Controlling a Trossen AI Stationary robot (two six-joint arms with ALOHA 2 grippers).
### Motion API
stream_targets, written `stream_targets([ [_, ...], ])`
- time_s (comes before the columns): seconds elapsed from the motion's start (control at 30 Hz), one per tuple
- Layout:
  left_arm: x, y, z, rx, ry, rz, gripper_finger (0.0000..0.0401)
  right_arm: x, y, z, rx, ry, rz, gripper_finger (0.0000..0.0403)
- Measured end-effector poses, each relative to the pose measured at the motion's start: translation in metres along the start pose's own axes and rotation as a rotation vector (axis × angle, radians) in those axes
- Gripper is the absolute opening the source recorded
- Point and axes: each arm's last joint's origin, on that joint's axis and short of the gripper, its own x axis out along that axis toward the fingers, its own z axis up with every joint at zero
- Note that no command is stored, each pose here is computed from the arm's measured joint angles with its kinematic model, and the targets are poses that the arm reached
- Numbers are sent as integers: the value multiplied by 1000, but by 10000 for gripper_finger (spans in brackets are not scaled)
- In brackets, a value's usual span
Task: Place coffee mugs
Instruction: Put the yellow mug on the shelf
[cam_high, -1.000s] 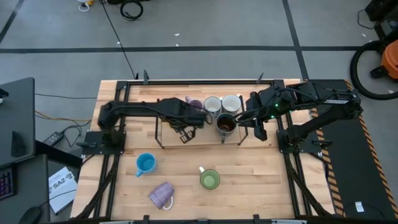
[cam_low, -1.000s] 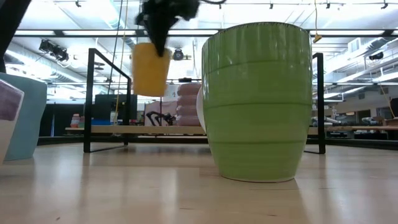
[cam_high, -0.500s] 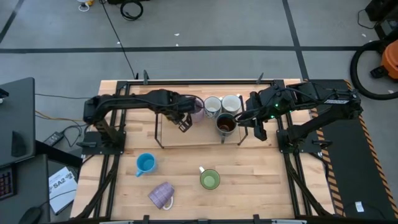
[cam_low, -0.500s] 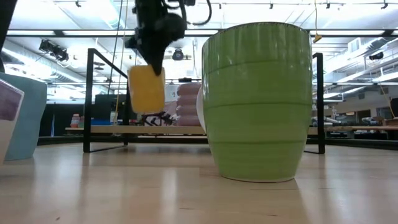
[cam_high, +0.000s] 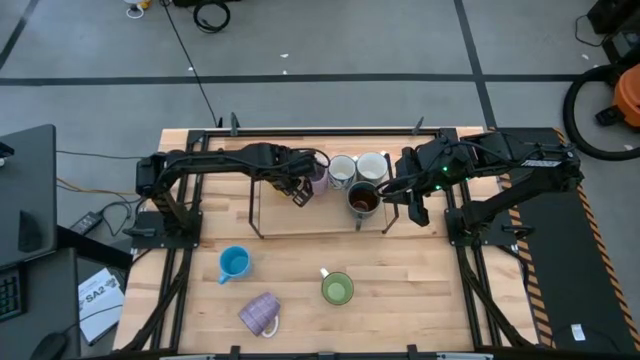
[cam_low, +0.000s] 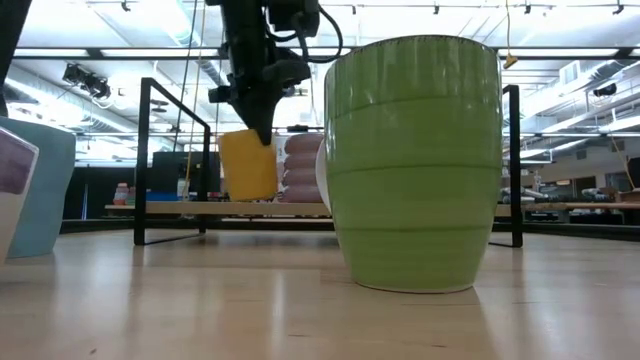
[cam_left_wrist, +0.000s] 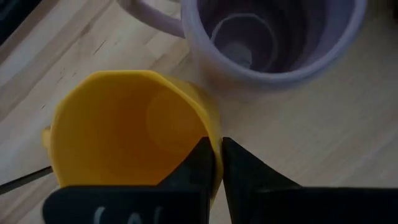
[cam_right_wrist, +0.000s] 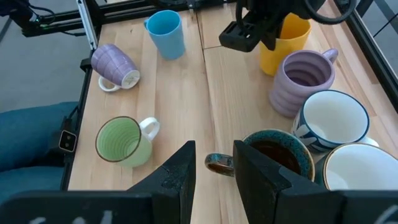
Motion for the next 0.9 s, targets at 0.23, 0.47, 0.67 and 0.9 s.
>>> stream_targets([
  [0.23, 9, -2, 1, 4, 15, 20, 28, 0, 0, 0, 0, 1, 0, 113],
  [0.47, 9, -2, 1, 5, 14, 21, 44, 0, 0, 0, 0, 1, 0, 113],
  [0.67, 9, -2, 1, 14, 5, 26, 51, 0, 0, 0, 0, 1, 0, 113],
  [0.9, 9, -2, 1, 14, 4, 30, 52, 0, 0, 0, 0, 2, 0, 113],
])
